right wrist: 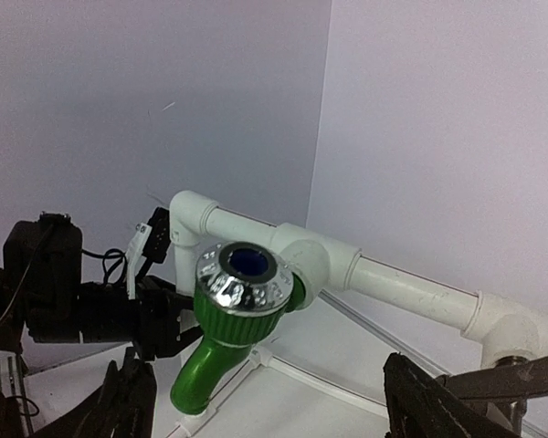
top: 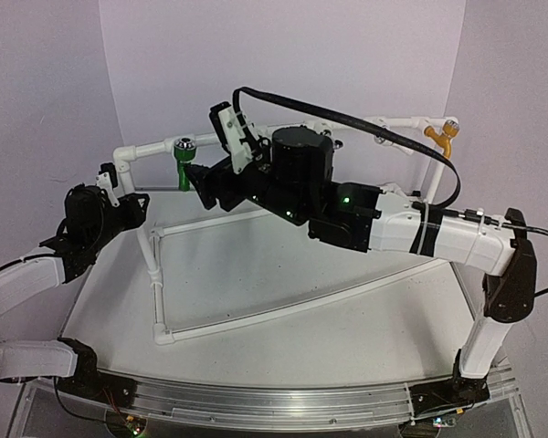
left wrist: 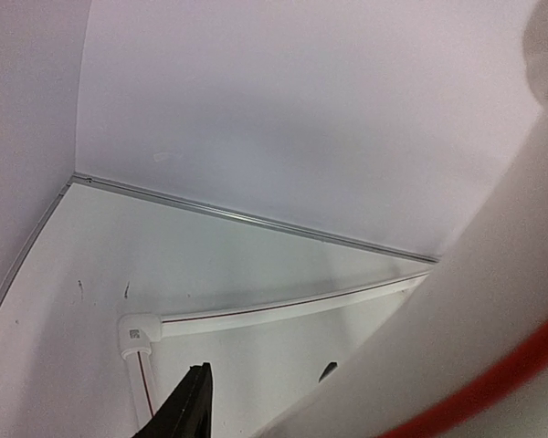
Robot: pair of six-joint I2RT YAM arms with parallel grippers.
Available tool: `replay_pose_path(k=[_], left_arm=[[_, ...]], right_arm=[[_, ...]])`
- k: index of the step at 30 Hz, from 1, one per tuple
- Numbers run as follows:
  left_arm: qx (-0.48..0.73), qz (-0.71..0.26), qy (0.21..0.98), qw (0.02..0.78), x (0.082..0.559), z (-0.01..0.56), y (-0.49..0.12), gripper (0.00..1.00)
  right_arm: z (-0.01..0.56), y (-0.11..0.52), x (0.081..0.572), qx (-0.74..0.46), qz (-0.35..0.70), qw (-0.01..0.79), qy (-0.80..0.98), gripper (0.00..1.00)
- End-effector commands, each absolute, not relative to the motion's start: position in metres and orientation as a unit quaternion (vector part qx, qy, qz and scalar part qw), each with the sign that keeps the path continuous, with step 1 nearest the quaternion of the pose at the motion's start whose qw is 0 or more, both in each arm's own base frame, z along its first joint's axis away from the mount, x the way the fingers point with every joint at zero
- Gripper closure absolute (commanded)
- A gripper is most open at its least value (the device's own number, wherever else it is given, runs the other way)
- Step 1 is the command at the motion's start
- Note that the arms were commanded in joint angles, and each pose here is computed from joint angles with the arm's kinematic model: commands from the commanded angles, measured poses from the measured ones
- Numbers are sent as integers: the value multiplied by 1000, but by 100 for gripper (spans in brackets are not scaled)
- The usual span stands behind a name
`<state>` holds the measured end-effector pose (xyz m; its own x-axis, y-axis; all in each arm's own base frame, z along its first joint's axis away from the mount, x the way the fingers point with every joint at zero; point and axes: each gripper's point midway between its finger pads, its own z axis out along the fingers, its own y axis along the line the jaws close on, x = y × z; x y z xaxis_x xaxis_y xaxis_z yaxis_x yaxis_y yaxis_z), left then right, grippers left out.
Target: Install the water faucets
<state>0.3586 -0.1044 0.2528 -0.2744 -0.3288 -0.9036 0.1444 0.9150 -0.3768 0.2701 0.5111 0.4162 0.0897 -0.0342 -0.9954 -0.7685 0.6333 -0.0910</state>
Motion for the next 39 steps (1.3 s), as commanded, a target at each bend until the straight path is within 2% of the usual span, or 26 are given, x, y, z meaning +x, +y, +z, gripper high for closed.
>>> replay_pose_path(k=[1,5,7,12,18,23,29,39], left_arm=[[-90,-285,797,525,367,248,-122,100],[-87,-278,794,534,374,258,-113,100],[-82,-278,791,538,372,261,-112,100],[-83,-289,800,519,364,245,-116,100],[-84,-292,803,513,356,236,-115,100],[-78,-296,806,507,354,232,-118,100],[-76,-299,808,503,354,230,-119,100],[-77,-301,806,503,351,230,-119,100]], right_arm=[[409,505,265,-358,243,653,622,13],[400,504,265,-374,221,646,628,12],[396,512,258,-425,174,647,609,12],[382,523,261,-563,-83,671,475,9],[395,535,261,-626,-261,675,290,8],[401,542,252,-640,-355,663,157,7],[395,554,257,-651,-462,602,36,7],[405,569,284,-638,-507,579,-11,7]])
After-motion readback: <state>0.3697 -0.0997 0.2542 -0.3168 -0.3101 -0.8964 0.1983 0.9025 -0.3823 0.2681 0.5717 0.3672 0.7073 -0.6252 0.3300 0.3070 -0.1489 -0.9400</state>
